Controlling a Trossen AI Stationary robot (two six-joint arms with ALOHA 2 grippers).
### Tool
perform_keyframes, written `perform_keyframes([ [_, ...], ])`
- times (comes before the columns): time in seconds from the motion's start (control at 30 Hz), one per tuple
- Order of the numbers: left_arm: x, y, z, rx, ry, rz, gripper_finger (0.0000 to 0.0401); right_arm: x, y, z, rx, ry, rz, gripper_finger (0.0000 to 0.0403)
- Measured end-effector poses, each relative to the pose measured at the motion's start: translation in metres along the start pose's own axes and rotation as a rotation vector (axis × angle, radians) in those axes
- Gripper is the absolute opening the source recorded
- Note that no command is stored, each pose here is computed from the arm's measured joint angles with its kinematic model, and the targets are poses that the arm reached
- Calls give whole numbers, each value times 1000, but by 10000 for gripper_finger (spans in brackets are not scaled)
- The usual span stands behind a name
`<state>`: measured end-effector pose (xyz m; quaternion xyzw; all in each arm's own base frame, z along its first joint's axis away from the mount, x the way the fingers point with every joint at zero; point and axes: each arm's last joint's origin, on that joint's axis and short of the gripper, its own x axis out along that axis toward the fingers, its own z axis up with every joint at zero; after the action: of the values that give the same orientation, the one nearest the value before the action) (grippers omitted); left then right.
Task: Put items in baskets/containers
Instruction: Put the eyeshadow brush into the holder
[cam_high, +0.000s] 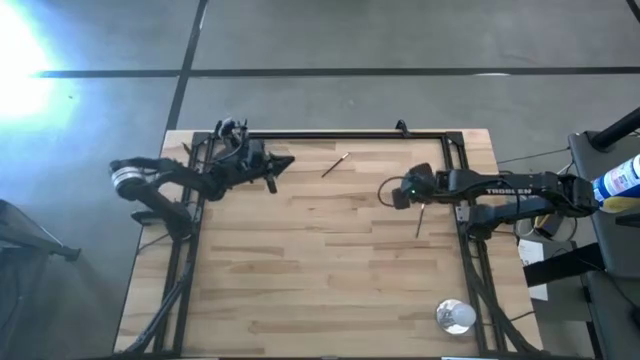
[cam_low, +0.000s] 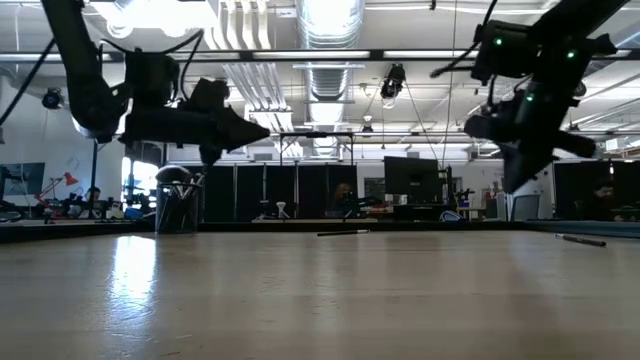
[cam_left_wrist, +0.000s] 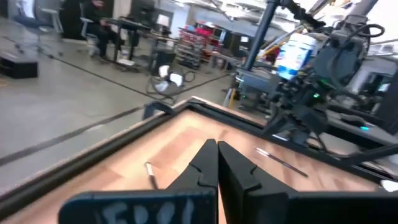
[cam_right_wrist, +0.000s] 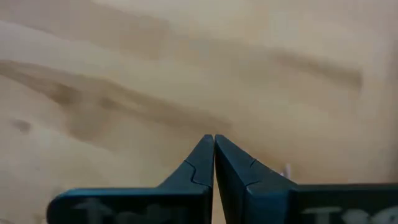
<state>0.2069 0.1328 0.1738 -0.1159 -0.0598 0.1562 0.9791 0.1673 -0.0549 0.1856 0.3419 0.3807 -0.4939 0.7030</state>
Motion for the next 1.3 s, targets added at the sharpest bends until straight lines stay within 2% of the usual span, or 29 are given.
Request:
perform_keyframes([
  [0.17, 4, -2, -14, -32, 44, -13, 0, 4, -9, -11, 163, 111, -41, 11],
  [0.33, 6, -6, -24, -23, 82, -30, 0, 6, -17, -18, 240, 146, -117, 46],
  [0.47, 7, -7, -24, -11, 85, -35, 0, 6, -24, -21, 303, 142, -199, 82],
  [0.67, 7, -7, -24, -9, 85, -34, 0, 25, -35, -22, 400, 113, -188, 102],
  [0.9, 7, -7, -24, -3, 84, -34, 0, 37, -45, -14, 410, 98, -218, 90],
  [1.03, 7, -7, -24, -3, 83, -35, 0, 45, -42, -13, 399, 106, -197, 76],
  [1.3, 7, -7, -24, -11, 84, -34, 0, 57, -37, -14, 372, 155, -259, 65],
])
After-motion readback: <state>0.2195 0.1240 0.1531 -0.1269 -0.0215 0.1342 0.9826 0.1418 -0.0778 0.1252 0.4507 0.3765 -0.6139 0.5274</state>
